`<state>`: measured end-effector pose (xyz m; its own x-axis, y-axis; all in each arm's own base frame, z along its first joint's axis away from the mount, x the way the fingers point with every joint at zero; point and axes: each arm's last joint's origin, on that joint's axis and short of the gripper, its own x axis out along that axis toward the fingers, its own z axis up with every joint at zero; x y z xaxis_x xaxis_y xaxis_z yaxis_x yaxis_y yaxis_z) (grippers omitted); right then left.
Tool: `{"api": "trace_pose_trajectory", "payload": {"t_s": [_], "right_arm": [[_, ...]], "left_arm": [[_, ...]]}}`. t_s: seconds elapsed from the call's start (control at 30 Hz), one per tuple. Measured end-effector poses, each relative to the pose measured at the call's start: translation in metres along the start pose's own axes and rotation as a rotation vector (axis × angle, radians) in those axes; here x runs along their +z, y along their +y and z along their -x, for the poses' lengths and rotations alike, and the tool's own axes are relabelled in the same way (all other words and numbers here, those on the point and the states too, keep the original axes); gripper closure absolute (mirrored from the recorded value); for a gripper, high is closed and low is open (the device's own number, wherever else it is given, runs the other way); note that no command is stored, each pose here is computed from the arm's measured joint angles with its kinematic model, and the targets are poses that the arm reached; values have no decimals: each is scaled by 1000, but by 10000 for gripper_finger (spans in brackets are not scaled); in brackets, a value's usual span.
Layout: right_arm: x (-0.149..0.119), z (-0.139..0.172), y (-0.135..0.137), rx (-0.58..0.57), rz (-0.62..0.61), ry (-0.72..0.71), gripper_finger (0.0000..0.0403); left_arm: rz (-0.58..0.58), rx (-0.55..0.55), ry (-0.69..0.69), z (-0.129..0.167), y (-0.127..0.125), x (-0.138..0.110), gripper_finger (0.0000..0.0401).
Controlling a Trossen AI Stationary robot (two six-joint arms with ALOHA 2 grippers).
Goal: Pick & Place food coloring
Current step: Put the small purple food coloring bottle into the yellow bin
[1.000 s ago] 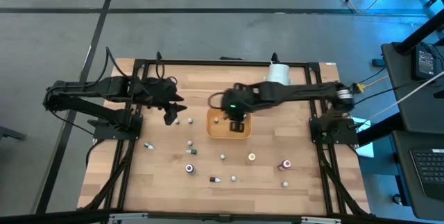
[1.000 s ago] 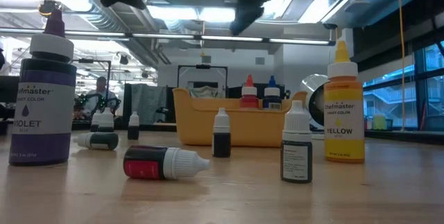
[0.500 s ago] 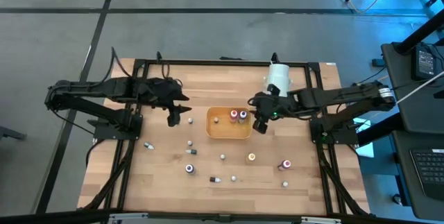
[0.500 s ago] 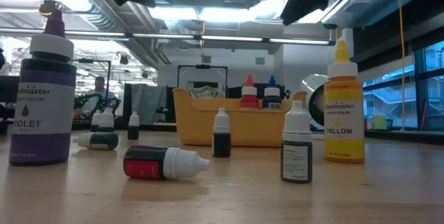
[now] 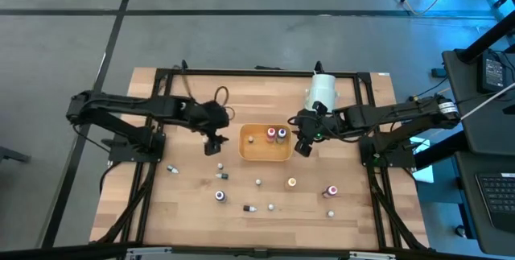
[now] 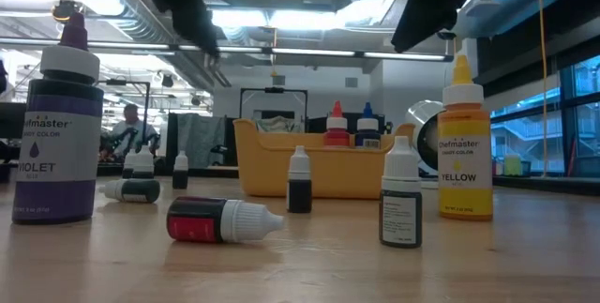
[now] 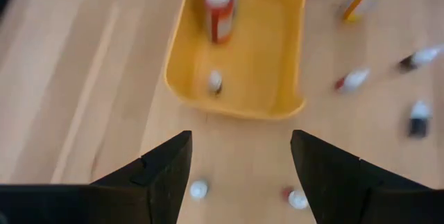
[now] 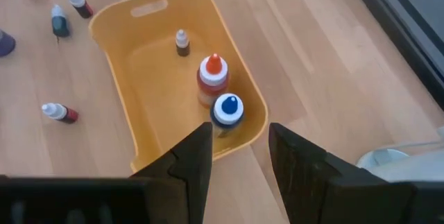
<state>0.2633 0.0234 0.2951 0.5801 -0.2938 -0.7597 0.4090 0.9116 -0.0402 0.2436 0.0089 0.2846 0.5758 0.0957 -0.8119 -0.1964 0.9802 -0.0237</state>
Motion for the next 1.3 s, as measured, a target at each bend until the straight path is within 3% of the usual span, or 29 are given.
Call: {"api": "trace_pose_trajectory", "payload": {"t_s": [0.2,0.57,1.1,1.3], "right_arm": [[0,0,0,2,-1,-5,258],[1,0,-1,-25,1,-10,258],[2,-2,-6,-40,-11,-11,258],[2,-2,-6,-40,-12,-11,258]], "left_arm": [[-6,54,216,-34,7,-15,164],[22,76,203,-81,20,-51,166],[3,97,155,-98,22,-76,168],[2,110,152,-98,23,-75,194]]}}
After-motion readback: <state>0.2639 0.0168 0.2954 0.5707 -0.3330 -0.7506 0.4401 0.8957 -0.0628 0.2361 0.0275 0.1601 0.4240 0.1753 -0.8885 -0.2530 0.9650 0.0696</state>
